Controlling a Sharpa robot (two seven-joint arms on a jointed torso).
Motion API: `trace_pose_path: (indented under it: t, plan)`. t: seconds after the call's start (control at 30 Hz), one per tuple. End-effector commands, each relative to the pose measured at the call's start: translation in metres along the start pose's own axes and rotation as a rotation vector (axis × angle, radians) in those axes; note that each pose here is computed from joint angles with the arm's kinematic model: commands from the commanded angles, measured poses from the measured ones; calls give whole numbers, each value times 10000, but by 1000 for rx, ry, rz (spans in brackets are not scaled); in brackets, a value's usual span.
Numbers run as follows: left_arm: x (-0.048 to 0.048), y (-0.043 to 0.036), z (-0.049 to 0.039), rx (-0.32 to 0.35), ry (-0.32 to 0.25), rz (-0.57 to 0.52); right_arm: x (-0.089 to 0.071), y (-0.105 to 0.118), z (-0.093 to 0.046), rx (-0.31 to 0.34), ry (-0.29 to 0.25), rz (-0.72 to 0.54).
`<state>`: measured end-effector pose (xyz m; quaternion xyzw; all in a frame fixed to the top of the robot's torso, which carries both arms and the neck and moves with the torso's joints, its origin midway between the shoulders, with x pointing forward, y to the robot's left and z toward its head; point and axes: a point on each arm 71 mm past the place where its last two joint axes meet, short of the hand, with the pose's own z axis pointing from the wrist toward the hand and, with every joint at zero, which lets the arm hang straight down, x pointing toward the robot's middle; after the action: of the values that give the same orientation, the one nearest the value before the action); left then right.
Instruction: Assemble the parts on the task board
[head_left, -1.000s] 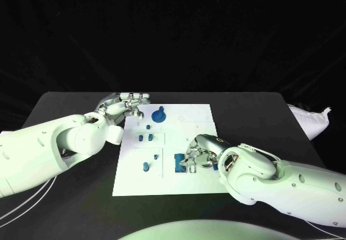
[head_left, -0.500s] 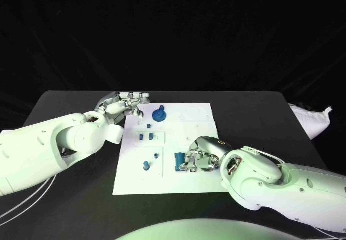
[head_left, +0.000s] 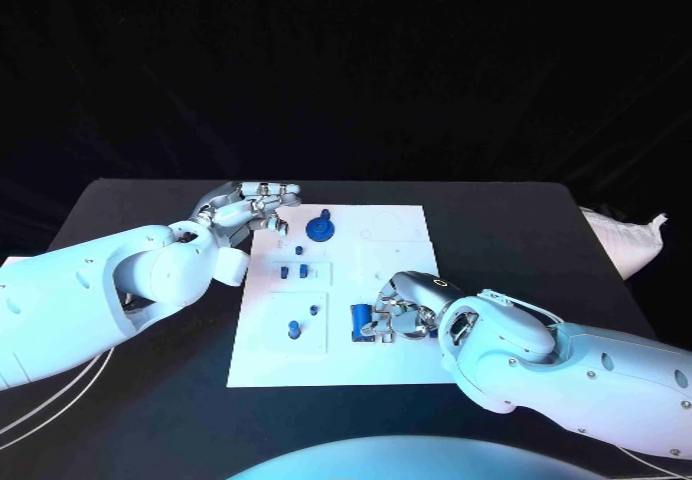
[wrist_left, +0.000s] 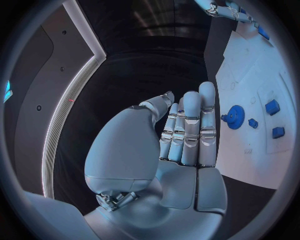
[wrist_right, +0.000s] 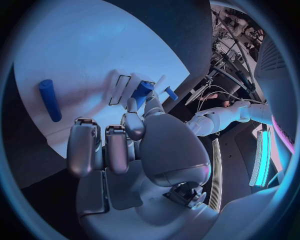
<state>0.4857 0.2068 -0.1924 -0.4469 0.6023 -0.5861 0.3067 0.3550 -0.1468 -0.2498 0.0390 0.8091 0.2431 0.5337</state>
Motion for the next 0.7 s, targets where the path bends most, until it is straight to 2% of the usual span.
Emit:
trace_pose_path:
  t: [0.03, 0.23, 0.47, 0.57, 0.7]
  plan:
    - [25, -6, 0, 5, 22, -1, 10, 1, 9, -1, -1, -42]
    - [21, -6, -4, 4, 22, -1, -40, -4, -27, -6, -48, 7]
    - [10, -6, -12, 3, 20, -1, -190, -186, -197, 22, -65, 122]
    - [8, -5, -16, 3, 19, 0, -288, -337, -256, 63, -66, 101]
    - [25, 0, -17, 2, 24, -1, -376, -549, -306, 115, -50, -4]
